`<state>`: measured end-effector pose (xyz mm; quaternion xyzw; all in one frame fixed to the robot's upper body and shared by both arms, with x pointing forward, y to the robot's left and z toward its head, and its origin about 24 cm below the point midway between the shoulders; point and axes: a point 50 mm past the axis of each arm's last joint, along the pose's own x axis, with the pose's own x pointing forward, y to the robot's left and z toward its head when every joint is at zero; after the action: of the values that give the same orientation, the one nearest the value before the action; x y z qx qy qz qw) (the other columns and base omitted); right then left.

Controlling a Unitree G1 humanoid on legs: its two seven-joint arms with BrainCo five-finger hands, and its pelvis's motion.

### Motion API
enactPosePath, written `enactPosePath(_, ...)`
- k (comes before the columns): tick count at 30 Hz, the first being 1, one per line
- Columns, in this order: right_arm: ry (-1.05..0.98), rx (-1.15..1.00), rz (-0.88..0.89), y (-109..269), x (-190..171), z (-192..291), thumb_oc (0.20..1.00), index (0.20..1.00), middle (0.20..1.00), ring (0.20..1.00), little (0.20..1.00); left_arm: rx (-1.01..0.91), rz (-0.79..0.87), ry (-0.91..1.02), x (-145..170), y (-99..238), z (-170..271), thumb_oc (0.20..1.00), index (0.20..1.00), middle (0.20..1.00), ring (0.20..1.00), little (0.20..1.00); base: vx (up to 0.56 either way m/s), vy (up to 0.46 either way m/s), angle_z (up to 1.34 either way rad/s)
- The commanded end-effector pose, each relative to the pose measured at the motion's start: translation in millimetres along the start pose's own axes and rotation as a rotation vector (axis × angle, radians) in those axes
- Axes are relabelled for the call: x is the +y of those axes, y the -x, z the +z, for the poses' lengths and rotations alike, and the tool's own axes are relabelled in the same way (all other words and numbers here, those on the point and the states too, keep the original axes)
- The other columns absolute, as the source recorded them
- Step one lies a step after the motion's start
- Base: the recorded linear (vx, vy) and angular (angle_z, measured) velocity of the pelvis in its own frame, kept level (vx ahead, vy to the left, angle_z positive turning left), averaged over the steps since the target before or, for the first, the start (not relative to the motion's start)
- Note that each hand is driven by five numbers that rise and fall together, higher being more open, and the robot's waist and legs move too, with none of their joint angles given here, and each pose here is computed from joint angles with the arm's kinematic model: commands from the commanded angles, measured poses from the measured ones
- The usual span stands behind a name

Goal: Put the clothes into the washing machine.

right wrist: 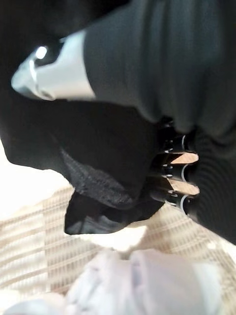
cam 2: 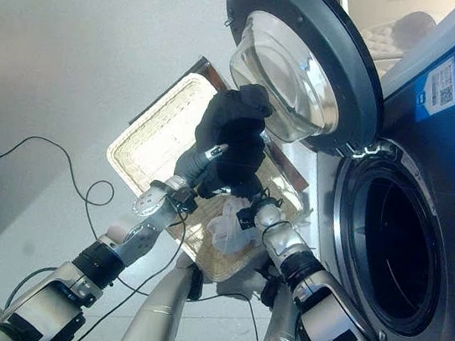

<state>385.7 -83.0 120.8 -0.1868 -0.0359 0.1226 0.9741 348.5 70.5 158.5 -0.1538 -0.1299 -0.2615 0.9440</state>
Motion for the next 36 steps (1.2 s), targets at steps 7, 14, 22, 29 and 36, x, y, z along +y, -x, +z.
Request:
enactPosePath(7,0.063,-0.215,-0.373,-6.7,-17.9,49.6,1.000,1.000,1.000,1.000,1.000,-0.141,-0.188,0.122,-55.5,-5.6,22.0,0.200,0.200,0.200,0.200,0.200,0.00,0.001,0.01)
enactPosePath(14,0.055,-0.374,-0.641,4.4,-25.7,69.1,1.000,1.000,1.000,1.000,1.000,-0.175,-0.145,0.126,-58.0,-2.7,20.5,0.200,0.200,0.200,0.200,0.200,0.00,0.016,0.00)
enactPosePath(22,-0.013,-0.455,-0.394,5.2,-8.4,78.0,1.000,1.000,1.000,1.000,1.000,-0.165,-0.141,0.128,-57.8,-1.4,19.3,0.200,0.200,0.200,0.200,0.200,0.00,0.000,0.00)
enactPosePath(29,-0.051,-0.493,-0.204,4.7,1.9,82.3,1.000,1.000,1.000,1.000,1.000,-0.147,-0.147,0.123,-55.1,-3.0,18.9,0.200,0.200,0.200,0.200,0.200,0.00,0.000,0.00)
enactPosePath(36,-0.107,-0.542,-0.048,6.7,10.3,90.0,1.000,1.000,1.000,1.000,1.000,-0.133,-0.140,0.106,-53.3,-5.3,19.0,0.200,0.200,0.200,0.200,0.200,0.00,0.000,0.00)
